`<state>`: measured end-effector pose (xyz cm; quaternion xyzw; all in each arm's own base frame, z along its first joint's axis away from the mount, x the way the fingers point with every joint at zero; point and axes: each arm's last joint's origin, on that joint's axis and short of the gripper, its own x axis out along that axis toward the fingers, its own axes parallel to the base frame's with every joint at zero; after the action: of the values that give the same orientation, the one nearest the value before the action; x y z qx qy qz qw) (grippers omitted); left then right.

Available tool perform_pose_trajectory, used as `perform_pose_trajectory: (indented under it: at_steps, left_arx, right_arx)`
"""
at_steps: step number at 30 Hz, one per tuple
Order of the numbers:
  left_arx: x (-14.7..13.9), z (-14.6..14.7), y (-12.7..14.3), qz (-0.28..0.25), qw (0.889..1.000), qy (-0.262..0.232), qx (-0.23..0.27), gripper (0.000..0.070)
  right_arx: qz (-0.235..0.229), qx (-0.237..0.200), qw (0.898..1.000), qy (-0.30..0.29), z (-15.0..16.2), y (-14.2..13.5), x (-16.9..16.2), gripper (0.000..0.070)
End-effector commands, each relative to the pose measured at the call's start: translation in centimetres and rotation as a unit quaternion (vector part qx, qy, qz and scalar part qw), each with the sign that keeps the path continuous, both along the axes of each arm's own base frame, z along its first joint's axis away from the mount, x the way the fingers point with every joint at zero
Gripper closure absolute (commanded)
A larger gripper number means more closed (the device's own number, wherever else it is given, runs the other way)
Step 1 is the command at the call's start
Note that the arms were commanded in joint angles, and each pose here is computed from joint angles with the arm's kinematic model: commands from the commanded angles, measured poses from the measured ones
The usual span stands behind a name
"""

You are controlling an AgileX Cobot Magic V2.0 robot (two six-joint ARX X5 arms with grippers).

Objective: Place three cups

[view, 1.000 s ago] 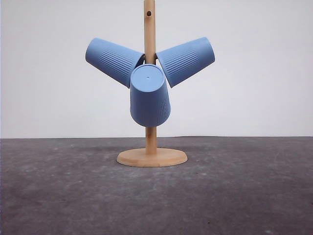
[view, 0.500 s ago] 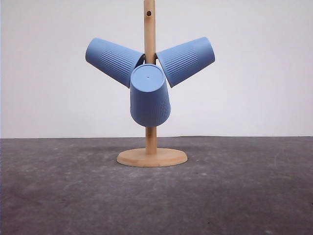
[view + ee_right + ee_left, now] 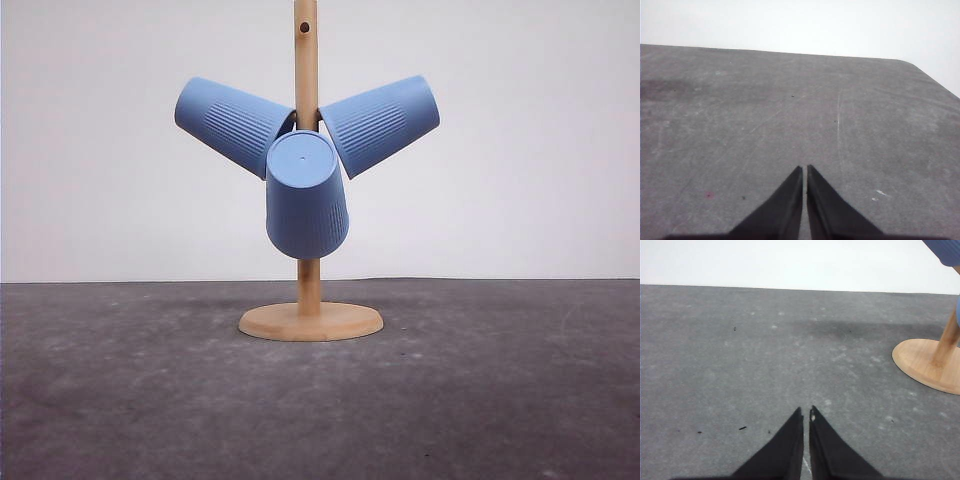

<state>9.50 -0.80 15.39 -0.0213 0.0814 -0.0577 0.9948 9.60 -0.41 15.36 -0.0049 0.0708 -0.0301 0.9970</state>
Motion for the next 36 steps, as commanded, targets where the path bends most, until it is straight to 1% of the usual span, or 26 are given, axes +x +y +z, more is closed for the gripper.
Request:
perform_pose_trajectory:
  at_steps: [1, 36]
  left_arx:
    - [0.06, -0.34, 0.02, 0.002, 1.0, 0.004, 0.0, 0.07]
    - [0.06, -0.34, 0.02, 0.002, 1.0, 0.004, 0.0, 0.07]
  right_arx:
    - [-0.001, 0.005, 1.0, -0.004, 0.0, -0.01, 0.03, 0.0691]
    - [-0.001, 0.005, 1.0, -0.004, 0.0, -0.01, 0.03, 0.0691]
